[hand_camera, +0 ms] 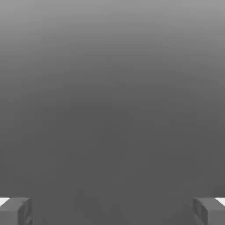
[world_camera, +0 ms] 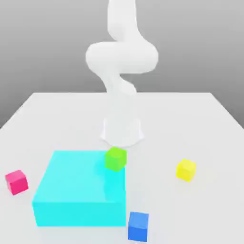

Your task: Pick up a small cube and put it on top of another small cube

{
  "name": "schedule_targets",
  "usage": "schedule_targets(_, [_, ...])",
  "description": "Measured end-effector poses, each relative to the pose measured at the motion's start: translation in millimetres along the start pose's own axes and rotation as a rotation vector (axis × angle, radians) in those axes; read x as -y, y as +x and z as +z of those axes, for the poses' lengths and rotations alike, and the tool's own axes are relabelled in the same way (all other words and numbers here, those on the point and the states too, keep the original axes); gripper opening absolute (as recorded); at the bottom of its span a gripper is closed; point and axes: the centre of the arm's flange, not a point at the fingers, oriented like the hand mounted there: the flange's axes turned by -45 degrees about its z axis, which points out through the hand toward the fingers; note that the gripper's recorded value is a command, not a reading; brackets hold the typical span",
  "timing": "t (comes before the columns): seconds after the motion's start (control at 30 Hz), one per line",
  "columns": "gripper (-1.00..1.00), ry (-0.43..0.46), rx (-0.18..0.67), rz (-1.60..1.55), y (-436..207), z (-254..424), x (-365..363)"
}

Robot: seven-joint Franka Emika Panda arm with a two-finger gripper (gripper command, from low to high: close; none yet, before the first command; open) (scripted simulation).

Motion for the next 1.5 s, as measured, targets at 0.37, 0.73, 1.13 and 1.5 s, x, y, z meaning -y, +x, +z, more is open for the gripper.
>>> schedule_targets(0.37, [0.0, 0.02, 0.223, -0.225, -55.1, 150.2, -102.8])
schedule_targets(0.73, [0.0, 0.092, 0.433, -0.418, -172.5, 256.5, -198.4])
schedule_targets(1.13, [0.0, 0.234, 0.652, -0.602, -348.0, 307.9, -274.5])
schedule_targets(1.5, [-1.0, 0.285, 0.707, -0.65, -439.8, 356.6, -285.1])
